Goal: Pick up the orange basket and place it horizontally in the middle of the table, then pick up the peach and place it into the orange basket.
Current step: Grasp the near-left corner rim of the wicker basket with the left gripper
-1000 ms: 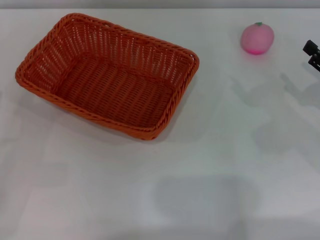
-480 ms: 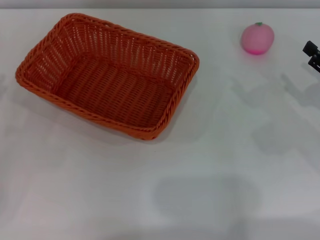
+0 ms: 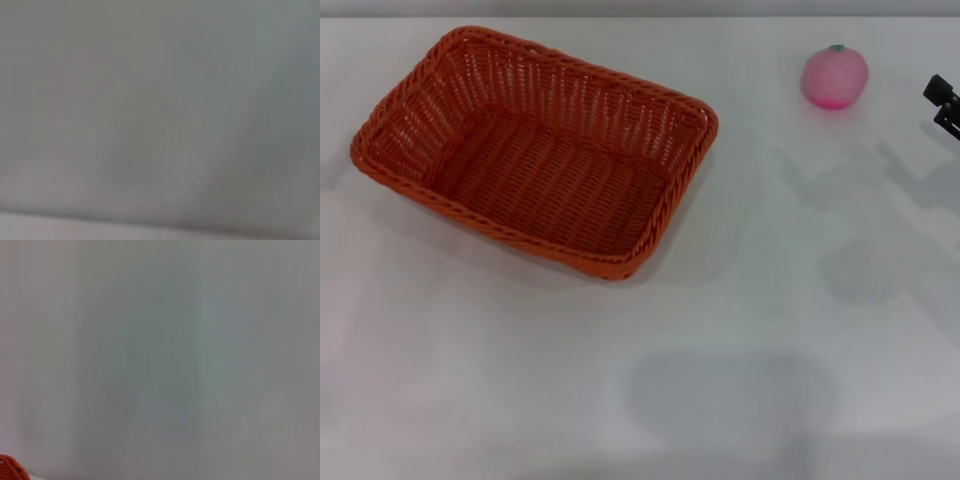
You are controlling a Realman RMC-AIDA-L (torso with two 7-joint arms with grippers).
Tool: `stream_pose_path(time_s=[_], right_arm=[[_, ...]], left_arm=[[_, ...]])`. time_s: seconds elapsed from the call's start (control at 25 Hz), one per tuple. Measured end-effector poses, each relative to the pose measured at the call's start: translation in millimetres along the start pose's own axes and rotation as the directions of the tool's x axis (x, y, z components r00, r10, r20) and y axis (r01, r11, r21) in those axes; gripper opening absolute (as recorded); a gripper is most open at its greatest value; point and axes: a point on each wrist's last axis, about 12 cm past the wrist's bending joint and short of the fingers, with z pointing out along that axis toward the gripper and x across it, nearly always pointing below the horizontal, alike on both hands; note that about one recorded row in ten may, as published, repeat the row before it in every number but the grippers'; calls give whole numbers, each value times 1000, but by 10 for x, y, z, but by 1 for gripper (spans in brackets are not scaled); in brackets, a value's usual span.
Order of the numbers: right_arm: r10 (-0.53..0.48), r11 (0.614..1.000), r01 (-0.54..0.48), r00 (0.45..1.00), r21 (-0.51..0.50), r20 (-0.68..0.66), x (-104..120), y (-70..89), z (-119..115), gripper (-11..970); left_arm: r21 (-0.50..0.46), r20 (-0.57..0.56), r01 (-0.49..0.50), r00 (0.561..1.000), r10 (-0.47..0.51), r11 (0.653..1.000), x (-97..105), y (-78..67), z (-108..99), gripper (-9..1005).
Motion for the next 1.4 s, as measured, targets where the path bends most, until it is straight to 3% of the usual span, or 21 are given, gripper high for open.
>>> stream_pose_path(time_s=[0.32,0.56,0.96,1.4], right_arm=[[-7,1000,7,1000,0,2,-2,0,-11,748],[-7,1000,7,1000,-9,10,-13,8,0,747],[8,1000,-8,1000,-6,14,-2,20,-26,747],[9,1000,-8,1000,-13,24,-22,28,36,746]], left_arm=[[43,-297,-67,952,77,997,-468,-77,242,666],[9,-444,-191,879,175,982,-513,-78,440,666],[113,-401,-244,876,269,963,-381,-150,709,667],[136,-413,-210,876,248,968,-154,-189,957,667]])
